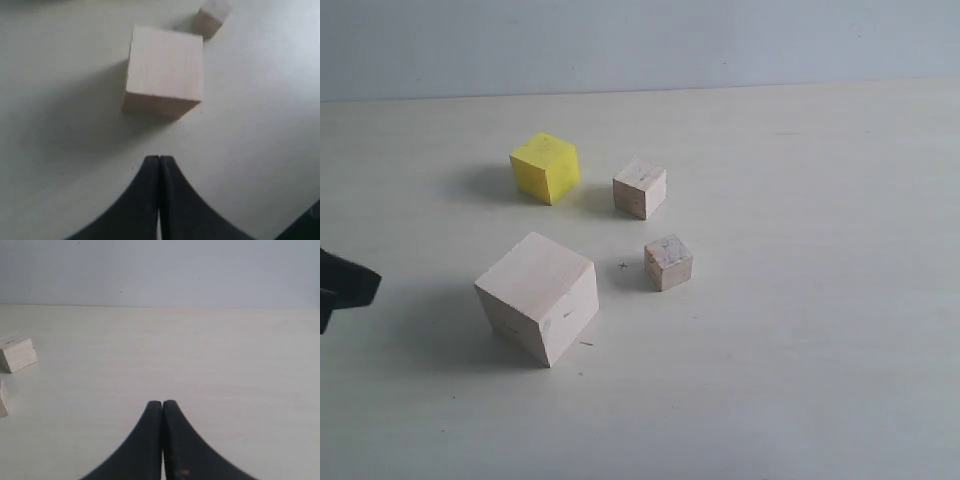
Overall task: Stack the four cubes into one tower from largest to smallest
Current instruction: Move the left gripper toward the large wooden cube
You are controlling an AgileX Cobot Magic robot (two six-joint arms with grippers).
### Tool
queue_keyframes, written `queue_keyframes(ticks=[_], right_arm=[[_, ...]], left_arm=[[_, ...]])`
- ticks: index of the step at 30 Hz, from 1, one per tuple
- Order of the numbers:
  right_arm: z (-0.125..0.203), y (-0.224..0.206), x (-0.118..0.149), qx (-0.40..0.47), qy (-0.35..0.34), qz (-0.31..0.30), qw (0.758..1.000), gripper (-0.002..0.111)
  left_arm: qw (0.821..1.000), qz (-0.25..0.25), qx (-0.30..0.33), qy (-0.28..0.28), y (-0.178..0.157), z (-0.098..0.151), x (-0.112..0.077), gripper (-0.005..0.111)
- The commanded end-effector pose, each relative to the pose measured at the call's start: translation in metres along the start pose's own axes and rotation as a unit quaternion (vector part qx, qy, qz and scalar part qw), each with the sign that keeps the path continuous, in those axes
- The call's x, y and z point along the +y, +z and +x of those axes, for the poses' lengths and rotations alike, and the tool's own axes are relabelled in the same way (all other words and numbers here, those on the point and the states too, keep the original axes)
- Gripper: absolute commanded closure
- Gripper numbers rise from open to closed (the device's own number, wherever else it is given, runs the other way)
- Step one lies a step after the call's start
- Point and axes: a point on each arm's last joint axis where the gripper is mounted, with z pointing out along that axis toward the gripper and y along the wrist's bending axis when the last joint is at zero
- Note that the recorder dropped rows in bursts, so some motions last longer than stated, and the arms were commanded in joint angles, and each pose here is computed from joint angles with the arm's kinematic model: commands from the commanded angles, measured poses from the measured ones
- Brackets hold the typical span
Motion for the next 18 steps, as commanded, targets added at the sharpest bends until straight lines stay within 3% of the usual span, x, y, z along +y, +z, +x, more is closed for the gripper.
queue_keyframes(ticks=[1,7,18], right_arm=[[0.001,0.000,0.000,-0.003,-0.002,0.000,1.000,0.108],[0.001,0.000,0.000,-0.003,-0.002,0.000,1.000,0.108],[0.001,0.000,0.000,-0.003,-0.002,0.000,1.000,0.108]], left_arm=[[0.997,0.010,0.075,-0.014,0.030,-0.001,0.010,0.107],[0.989,0.040,0.137,-0.042,0.066,0.001,0.018,0.107],[0.989,0.028,0.132,-0.056,0.097,-0.015,0.031,0.107]])
